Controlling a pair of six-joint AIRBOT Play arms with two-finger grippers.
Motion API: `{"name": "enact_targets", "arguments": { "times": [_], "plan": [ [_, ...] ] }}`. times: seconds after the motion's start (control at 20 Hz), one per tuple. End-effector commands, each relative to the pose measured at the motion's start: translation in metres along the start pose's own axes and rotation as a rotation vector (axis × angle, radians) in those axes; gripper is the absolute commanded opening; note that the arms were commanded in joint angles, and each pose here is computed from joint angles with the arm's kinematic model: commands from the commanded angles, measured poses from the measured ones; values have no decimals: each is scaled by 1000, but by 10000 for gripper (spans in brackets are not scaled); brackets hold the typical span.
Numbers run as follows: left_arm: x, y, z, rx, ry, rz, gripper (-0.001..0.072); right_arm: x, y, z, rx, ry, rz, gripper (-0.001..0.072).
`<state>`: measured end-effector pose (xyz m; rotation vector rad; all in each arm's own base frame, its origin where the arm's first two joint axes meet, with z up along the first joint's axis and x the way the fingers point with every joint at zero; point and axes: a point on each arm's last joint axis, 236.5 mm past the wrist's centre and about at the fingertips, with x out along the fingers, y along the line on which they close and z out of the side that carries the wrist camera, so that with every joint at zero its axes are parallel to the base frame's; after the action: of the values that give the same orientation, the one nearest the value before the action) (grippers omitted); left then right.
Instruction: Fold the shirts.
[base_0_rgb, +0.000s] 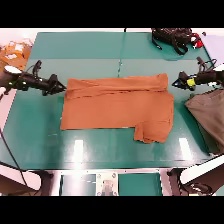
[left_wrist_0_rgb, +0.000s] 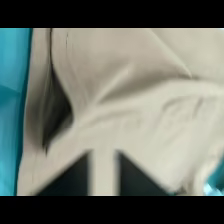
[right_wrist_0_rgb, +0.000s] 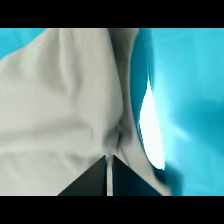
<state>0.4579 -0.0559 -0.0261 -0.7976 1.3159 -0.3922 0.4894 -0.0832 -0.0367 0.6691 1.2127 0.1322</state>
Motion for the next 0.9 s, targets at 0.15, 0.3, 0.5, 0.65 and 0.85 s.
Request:
{"name": "enact_targets", "arguments": {
  "times": [0.15,0.3,0.5,0.65,0.85],
  "plan": [
    [-60,23,-59,-19,130,217,21,-65,-21,-78,98,80,-50,20],
    [-79,18,-94,28,47,267,21,-89,-50,-130,222,29,-164,20],
    [-75,19,-159,31,-37,273,407,-81,-57,-202,372,25,-205,277],
    [-33,18,-207,25,29,246,482,-54,-55,-250,422,115,-183,357],
    [28,15,-225,37,-9,239,483,-15,-47,-288,430,179,-160,373]
  ]
}}
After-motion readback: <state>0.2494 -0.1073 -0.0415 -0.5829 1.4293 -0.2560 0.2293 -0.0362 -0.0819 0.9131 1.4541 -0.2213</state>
